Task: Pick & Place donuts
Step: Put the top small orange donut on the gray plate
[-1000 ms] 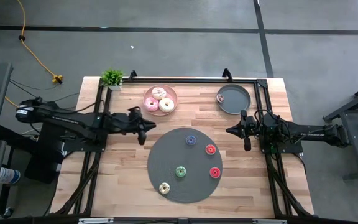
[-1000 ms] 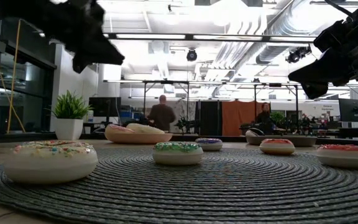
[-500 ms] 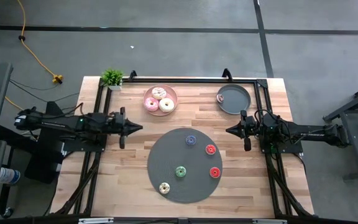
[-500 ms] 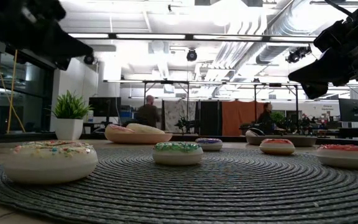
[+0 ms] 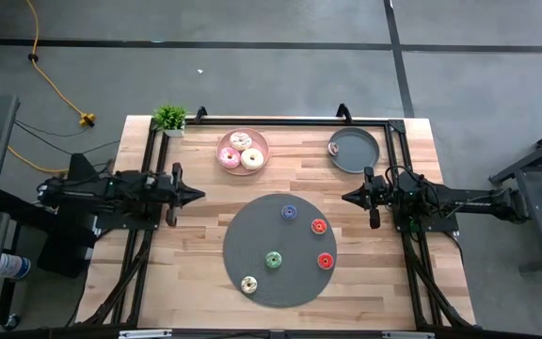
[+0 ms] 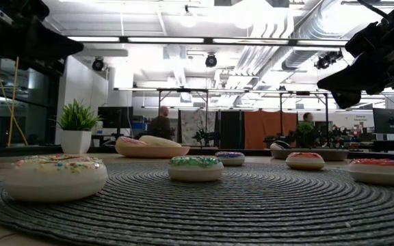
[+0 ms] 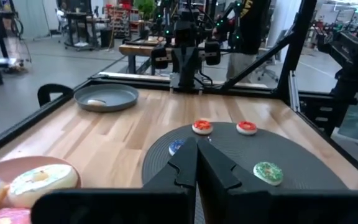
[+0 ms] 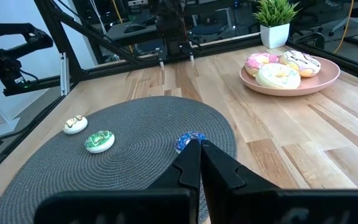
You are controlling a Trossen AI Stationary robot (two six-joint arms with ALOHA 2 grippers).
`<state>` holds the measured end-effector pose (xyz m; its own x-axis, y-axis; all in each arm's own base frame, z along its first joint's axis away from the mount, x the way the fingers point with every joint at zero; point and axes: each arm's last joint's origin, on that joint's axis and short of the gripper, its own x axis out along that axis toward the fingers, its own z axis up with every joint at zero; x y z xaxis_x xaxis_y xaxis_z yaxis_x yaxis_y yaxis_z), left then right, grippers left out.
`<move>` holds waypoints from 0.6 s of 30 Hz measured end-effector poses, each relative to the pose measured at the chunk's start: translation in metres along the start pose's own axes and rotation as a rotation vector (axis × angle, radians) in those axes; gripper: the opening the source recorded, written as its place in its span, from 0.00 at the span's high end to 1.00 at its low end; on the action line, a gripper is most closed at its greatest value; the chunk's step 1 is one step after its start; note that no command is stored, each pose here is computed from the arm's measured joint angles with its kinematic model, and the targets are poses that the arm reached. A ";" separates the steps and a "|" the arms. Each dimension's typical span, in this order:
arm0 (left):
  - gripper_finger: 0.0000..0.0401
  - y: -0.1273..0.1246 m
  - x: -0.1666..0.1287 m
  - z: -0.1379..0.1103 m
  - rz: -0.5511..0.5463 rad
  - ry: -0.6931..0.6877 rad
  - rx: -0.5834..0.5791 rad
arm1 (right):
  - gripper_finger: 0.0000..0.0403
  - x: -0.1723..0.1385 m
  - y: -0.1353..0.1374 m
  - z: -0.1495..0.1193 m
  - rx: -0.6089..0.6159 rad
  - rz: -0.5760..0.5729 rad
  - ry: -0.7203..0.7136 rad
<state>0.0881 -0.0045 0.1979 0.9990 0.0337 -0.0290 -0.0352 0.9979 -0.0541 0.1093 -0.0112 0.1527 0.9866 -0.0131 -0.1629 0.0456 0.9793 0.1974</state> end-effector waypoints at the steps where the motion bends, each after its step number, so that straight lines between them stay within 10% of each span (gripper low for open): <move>1: 1.00 0.000 -0.002 0.000 -0.003 -0.003 0.011 | 0.99 0.000 0.000 0.000 0.000 0.000 0.000; 18: 1.00 -0.002 0.008 -0.016 -0.069 -0.174 0.088 | 0.98 0.000 0.000 0.000 0.000 -0.001 0.001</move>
<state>0.0958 -0.0072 0.1814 0.9889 -0.0338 0.1445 0.0286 0.9989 0.0379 0.1093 -0.0113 0.1527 0.9864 -0.0134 -0.1638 0.0461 0.9792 0.1975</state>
